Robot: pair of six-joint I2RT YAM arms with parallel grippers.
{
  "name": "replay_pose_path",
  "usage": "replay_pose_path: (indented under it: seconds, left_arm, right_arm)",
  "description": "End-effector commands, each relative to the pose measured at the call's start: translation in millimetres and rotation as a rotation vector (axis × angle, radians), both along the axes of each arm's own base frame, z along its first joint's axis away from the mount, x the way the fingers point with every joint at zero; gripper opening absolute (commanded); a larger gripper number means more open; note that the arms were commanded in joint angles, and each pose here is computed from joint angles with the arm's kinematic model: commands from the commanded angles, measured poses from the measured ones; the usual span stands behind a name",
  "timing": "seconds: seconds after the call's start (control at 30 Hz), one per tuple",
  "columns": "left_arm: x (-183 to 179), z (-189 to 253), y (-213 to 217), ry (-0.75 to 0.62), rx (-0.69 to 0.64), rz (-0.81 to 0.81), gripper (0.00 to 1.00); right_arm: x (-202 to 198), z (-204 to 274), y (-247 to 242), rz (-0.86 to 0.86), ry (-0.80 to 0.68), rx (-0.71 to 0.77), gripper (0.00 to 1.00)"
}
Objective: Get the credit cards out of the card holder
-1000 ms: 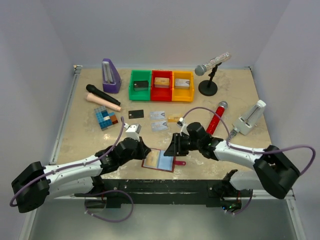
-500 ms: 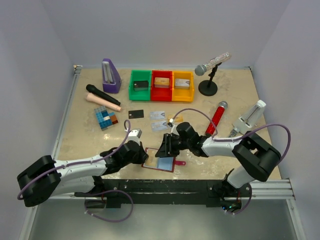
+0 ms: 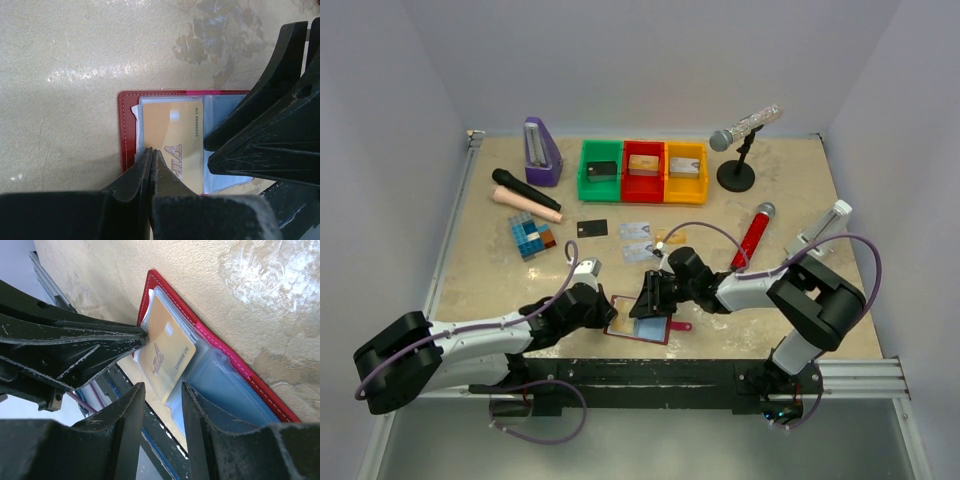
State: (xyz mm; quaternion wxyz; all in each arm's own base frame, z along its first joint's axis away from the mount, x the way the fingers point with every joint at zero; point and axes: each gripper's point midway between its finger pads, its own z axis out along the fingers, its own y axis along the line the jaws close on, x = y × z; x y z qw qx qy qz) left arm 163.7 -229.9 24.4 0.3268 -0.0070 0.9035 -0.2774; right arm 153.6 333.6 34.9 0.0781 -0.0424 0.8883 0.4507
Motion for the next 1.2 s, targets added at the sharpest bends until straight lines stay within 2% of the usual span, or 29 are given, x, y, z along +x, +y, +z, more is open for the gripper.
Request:
replay_pose_path:
  seconds: [0.0,0.33,0.8,1.17]
  left_arm:
    - [-7.2,-11.6,6.5,0.031,0.008,0.004,0.0]
    - [-13.1,-18.7,9.9,0.053,0.005,0.006,0.0]
    - [-9.4,5.9,17.3,-0.004,-0.04,0.04,0.02]
    - [-15.3,-8.8,15.2,0.034,-0.014,0.012,0.0]
  right_arm:
    - [7.1,13.0,13.5,0.006,-0.026,0.05,0.4]
    - [8.2,9.0,18.2,-0.006,0.001,0.071,0.4]
    - [8.4,7.4,21.6,0.012,0.001,0.078,0.4]
    - [9.4,15.0,27.8,0.008,0.016,0.119,0.4]
